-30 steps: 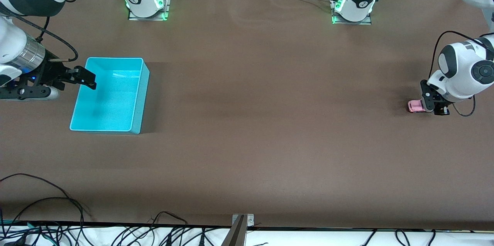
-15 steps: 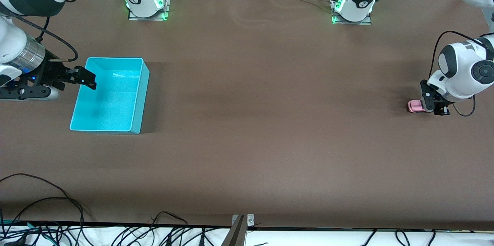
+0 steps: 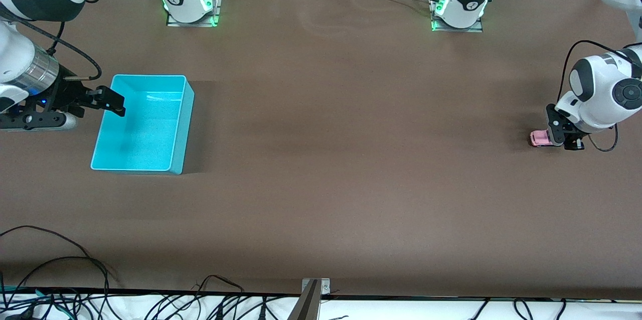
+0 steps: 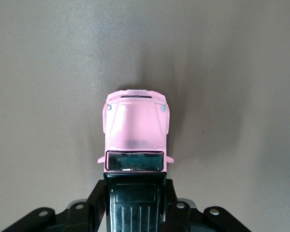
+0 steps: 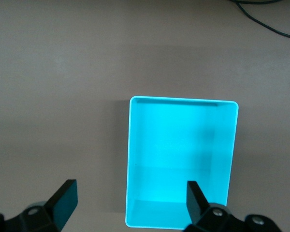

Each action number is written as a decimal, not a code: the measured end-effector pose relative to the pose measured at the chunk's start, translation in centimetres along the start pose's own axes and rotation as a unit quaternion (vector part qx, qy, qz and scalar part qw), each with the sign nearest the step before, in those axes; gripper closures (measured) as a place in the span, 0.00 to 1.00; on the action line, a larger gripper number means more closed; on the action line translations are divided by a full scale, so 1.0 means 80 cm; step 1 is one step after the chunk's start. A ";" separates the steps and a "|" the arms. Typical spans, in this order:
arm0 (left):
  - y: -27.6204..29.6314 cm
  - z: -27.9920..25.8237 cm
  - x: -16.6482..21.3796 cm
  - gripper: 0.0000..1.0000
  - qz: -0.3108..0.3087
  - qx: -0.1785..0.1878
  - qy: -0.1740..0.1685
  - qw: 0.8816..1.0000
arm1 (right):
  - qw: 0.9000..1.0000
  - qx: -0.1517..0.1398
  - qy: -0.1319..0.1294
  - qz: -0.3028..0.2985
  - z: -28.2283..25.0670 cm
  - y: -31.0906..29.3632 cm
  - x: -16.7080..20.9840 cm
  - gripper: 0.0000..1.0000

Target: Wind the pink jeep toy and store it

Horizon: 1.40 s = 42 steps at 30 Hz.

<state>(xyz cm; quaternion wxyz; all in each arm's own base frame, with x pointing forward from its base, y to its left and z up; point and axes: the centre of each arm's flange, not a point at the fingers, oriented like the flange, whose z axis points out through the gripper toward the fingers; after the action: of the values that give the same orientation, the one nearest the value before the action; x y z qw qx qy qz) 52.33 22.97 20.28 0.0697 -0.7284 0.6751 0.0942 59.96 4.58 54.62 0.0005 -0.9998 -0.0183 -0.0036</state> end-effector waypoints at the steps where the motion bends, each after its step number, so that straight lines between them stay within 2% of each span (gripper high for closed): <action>1: 0.000 0.000 0.000 0.49 0.000 0.000 0.000 1.000 | 1.000 0.000 0.000 0.000 0.000 0.000 0.000 0.00; 22: -0.006 0.003 0.027 0.49 0.007 -0.003 0.005 1.000 | 1.000 0.000 0.000 0.000 0.000 0.000 0.000 0.00; 34: -0.018 -0.014 0.090 0.49 -0.016 -0.023 0.026 0.999 | 1.000 0.000 0.000 0.000 0.000 0.000 0.000 0.00; 42: -0.018 -0.015 0.095 0.49 -0.018 -0.024 0.028 0.999 | 1.000 0.000 0.000 0.000 0.000 0.000 0.000 0.00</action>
<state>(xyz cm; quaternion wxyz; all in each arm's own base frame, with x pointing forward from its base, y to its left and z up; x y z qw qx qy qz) 54.38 15.46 19.63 0.0349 -0.7444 0.6609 0.0887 59.97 4.58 54.60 0.0005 -0.9998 -0.0184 -0.0034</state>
